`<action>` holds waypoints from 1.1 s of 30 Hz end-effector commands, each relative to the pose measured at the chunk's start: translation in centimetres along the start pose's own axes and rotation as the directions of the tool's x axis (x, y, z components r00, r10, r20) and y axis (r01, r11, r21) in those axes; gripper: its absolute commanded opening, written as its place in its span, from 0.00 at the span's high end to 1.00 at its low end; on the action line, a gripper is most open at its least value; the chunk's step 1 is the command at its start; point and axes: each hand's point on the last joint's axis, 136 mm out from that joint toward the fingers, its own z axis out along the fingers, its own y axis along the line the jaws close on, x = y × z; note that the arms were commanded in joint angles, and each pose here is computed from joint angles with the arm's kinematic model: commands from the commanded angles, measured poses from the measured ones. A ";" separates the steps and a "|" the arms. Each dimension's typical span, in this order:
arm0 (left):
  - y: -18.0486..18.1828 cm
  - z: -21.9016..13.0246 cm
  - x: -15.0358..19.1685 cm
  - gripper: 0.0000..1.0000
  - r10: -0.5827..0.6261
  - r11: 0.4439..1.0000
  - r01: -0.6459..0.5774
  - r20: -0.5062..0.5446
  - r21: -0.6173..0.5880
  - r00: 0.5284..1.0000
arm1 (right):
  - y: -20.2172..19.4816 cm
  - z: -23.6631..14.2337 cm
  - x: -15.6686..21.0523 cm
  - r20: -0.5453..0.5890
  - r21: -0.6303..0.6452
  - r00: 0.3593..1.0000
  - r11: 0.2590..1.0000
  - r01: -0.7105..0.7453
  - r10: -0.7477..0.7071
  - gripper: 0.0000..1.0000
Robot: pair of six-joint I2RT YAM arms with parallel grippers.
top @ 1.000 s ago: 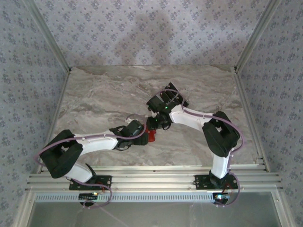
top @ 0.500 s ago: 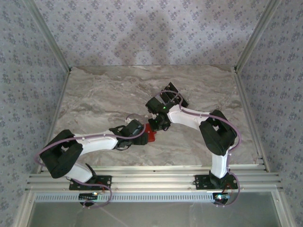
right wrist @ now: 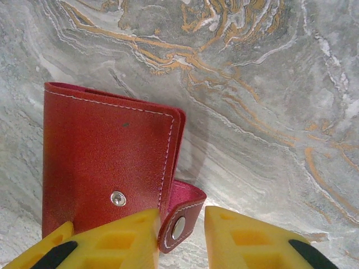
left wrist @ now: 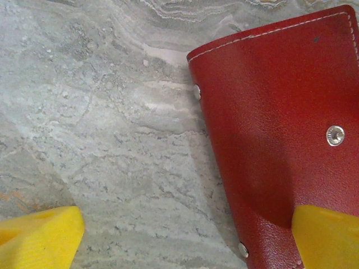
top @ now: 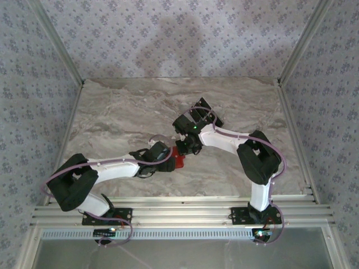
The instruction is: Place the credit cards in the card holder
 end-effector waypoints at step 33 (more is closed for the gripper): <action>0.3 -2.3 -2.4 0.03 0.004 1.000 -0.004 0.034 0.005 0.999 | 0.1 -1.7 -0.4 0.020 -0.046 0.999 0.999 -0.028 0.029 1.00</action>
